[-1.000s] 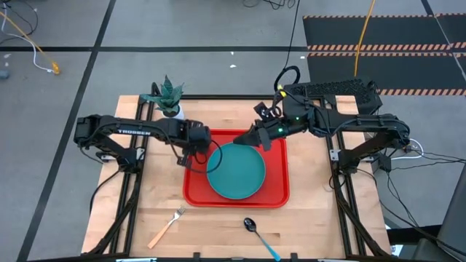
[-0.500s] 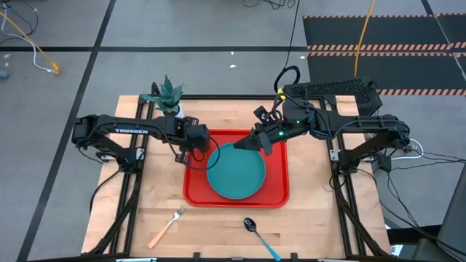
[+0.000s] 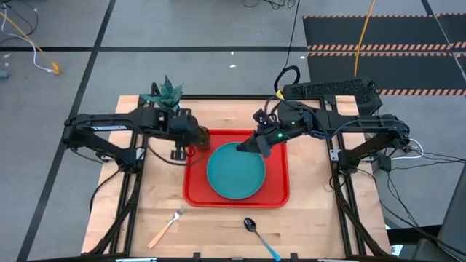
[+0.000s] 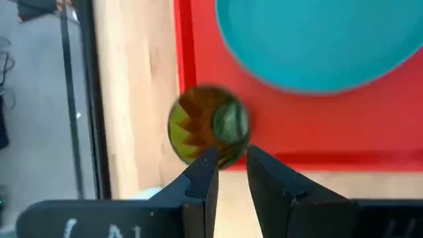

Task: Pick and place plate/cup/fork/spoon on tray
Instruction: Put the blue spoon on the red tray to the right of the blue plate

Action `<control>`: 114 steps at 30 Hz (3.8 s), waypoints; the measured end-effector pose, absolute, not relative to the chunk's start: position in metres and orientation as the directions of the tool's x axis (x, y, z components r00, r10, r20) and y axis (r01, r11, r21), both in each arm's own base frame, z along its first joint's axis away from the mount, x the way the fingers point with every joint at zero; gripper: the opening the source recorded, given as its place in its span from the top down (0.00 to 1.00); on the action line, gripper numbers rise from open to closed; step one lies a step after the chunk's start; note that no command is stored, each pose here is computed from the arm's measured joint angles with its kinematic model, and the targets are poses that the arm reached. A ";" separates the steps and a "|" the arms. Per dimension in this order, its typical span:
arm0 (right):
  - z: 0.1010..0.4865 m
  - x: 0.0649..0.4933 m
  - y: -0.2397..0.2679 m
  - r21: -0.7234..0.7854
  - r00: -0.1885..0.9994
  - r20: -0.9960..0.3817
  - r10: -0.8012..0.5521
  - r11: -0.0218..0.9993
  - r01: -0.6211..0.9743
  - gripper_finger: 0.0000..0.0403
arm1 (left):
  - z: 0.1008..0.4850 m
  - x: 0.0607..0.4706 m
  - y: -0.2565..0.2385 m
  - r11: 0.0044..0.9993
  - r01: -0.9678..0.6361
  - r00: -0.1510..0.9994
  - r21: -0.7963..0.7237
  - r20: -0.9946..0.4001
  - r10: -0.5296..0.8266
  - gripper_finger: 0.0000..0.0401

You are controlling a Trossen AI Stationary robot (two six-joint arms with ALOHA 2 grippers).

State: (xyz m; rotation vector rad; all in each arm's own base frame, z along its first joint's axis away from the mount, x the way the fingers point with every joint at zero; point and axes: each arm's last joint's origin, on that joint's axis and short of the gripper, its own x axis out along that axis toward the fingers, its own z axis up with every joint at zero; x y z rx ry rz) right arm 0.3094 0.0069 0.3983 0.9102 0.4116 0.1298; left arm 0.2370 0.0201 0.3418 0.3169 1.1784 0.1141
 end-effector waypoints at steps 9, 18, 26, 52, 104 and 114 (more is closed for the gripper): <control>0.393 0.312 0.012 0.761 0.913 -0.276 0.302 0.649 0.016 0.93 | 0.444 0.223 -0.014 0.970 -0.240 0.698 -0.038 -0.701 0.146 0.79; 0.411 0.314 0.004 0.672 0.895 0.441 0.074 0.633 -0.384 0.93 | 0.518 0.213 -0.036 0.873 -0.140 0.968 -0.467 -0.249 0.022 0.80; 0.408 0.279 0.000 0.515 0.558 0.816 -0.148 0.624 -0.587 0.93 | 0.551 0.220 -0.051 0.889 0.154 0.986 -0.431 0.130 -0.107 0.80; 0.455 0.243 0.123 0.785 0.814 -0.453 0.364 0.595 0.171 0.93 | 0.452 0.194 -0.059 0.836 -0.153 0.873 -0.526 -0.468 -0.135 0.80; 0.157 0.333 0.258 0.155 0.033 -0.980 0.195 0.657 0.738 0.42 | 0.381 0.159 -0.041 0.820 -0.271 0.735 -0.504 -0.659 -0.162 0.79; 0.151 0.333 0.251 0.139 0.029 -0.982 0.186 0.616 0.775 0.60 | 0.381 0.159 -0.042 0.814 -0.267 0.732 -0.515 -0.658 -0.176 0.79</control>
